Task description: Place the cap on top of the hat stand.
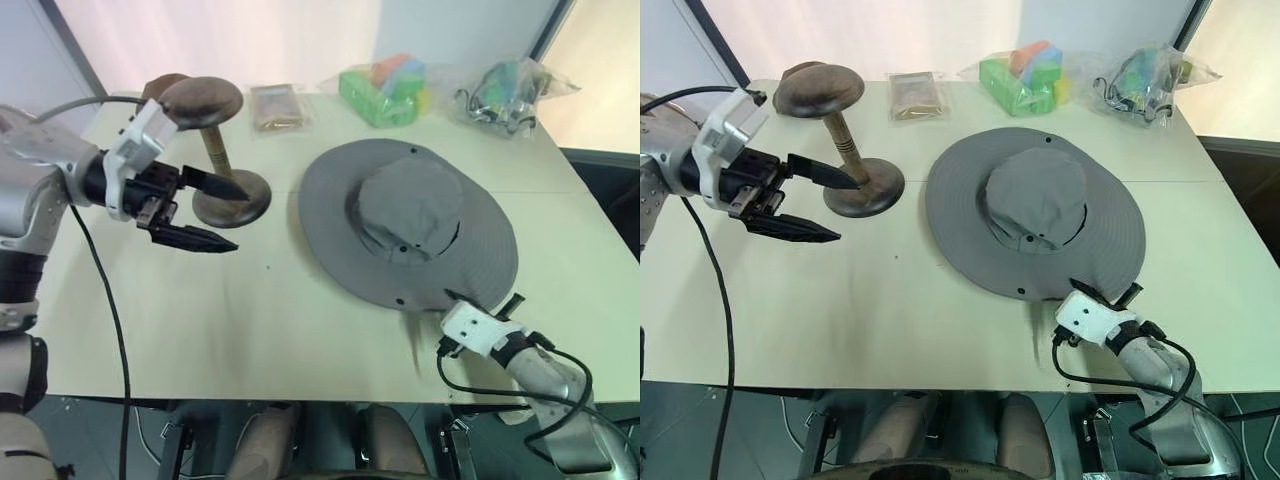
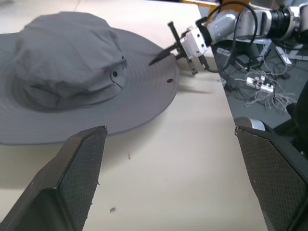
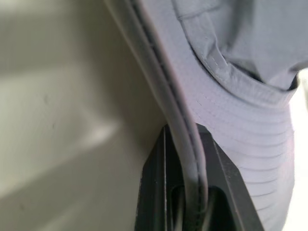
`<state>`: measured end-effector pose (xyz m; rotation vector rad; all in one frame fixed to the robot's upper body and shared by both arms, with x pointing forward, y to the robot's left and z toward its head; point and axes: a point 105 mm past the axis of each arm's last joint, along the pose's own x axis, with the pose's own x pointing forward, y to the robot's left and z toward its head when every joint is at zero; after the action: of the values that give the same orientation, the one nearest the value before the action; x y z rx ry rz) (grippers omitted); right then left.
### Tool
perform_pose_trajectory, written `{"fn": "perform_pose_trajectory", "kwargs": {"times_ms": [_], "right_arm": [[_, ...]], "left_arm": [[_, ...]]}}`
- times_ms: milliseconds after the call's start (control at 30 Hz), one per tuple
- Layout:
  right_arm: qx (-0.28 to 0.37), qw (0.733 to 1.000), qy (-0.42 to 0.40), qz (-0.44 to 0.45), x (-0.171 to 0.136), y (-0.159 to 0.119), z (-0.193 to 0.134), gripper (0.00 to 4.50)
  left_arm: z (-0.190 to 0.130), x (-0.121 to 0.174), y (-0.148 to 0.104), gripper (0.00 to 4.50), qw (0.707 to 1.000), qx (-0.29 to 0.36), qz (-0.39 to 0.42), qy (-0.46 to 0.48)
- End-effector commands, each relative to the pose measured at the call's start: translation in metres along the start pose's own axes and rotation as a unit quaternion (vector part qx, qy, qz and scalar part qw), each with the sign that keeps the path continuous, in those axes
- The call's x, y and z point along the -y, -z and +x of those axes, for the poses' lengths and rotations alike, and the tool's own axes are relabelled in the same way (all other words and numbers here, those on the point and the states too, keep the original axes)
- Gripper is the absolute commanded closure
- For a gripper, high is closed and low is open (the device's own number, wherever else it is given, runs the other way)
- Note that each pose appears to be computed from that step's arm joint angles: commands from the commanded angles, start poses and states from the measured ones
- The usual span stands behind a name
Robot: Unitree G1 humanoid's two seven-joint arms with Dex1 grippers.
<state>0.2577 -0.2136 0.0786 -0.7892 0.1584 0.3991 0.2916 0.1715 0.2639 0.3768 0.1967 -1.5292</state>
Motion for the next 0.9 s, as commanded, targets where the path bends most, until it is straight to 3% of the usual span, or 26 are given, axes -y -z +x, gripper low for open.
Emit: {"fn": "perform_pose_trajectory", "kwargs": {"times_ms": [33, 267, 467, 700, 900], "right_arm": [[0.091, 0.991, 0.021, 0.095, 0.038, -0.046, -0.011, 4.47], [0.252, 0.954, 0.027, 0.161, 0.126, -0.141, -0.017, 4.47], [0.362, 0.922, -0.007, 0.141, 0.167, -0.232, 0.005, 4.47], [0.421, 0.903, -0.021, 0.081, 0.171, -0.319, 0.058, 4.47], [0.438, 0.896, -0.053, 0.05, 0.137, -0.358, 0.096, 4.47]], "left_arm": [[-0.013, 0.001, -0.009, 0.0, 0.999, 0.017, 0.008, -0.039], [-0.051, 0.008, -0.021, 0.0, 0.984, 0.09, -0.03, -0.15], [-0.09, 0.025, -0.028, 0.0, 0.955, 0.145, -0.054, -0.253], [-0.143, 0.053, -0.039, 0.0, 0.905, 0.217, -0.068, -0.359], [-0.163, 0.075, -0.031, 0.0, 0.878, 0.216, -0.078, -0.421]]}}
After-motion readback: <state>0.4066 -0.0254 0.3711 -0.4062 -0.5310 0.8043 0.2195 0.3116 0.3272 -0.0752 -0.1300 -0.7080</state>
